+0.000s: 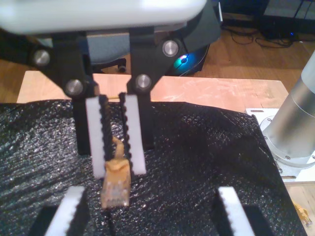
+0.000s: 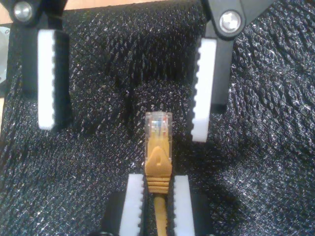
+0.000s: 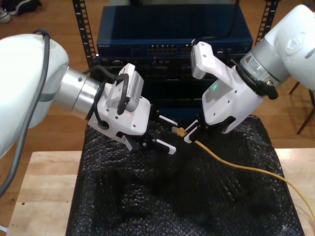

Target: Grab the cable and plug it in

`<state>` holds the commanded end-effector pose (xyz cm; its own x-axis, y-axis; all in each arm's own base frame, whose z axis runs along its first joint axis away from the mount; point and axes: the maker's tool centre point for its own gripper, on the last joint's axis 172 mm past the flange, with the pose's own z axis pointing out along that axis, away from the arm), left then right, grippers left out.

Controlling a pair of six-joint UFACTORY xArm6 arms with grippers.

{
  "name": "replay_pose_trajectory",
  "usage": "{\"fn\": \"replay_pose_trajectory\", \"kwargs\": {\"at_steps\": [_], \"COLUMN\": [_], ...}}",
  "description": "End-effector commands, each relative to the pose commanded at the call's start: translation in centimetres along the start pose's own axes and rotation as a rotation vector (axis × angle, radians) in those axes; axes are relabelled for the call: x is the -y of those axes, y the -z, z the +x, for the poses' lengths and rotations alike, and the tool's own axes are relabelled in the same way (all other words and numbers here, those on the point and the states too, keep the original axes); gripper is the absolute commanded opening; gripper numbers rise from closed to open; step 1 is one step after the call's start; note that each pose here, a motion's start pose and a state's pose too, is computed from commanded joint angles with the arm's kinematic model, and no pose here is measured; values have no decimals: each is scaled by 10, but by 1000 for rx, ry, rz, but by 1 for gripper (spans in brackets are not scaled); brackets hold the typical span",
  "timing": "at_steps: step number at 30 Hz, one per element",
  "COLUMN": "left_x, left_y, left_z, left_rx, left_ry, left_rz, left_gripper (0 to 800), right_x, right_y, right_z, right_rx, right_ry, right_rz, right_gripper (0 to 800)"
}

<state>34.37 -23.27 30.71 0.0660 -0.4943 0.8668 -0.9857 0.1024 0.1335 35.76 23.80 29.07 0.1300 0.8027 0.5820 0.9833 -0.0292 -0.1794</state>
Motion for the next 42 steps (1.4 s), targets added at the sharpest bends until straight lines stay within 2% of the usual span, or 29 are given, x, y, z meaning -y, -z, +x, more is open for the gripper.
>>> {"fn": "replay_pose_trajectory", "kwargs": {"at_steps": [9,12,15,19,30,42], "left_x": [1,2,10,13,13,13], "left_y": [0,1,11,13,9,10], "left_z": [0,-1,-1,4,-2,-3], "left_rx": [0,0,-28,-57,-62,-62], "left_ry": [2,5,27,30,50,49], "left_rz": [3,9,39,54,41,42], "left_gripper": [461,362,360,352,347,301], "right_x": [0,1,1,2,4,4], "right_y": [0,-1,-1,-2,-4,-5], "right_z": [0,1,1,2,3,3], "right_rx": [0,1,1,1,3,4], "right_ry": [1,2,2,6,10,10], "right_rz": [1,2,2,4,9,12], "right_gripper": [8,8,8,8,8,8]}}
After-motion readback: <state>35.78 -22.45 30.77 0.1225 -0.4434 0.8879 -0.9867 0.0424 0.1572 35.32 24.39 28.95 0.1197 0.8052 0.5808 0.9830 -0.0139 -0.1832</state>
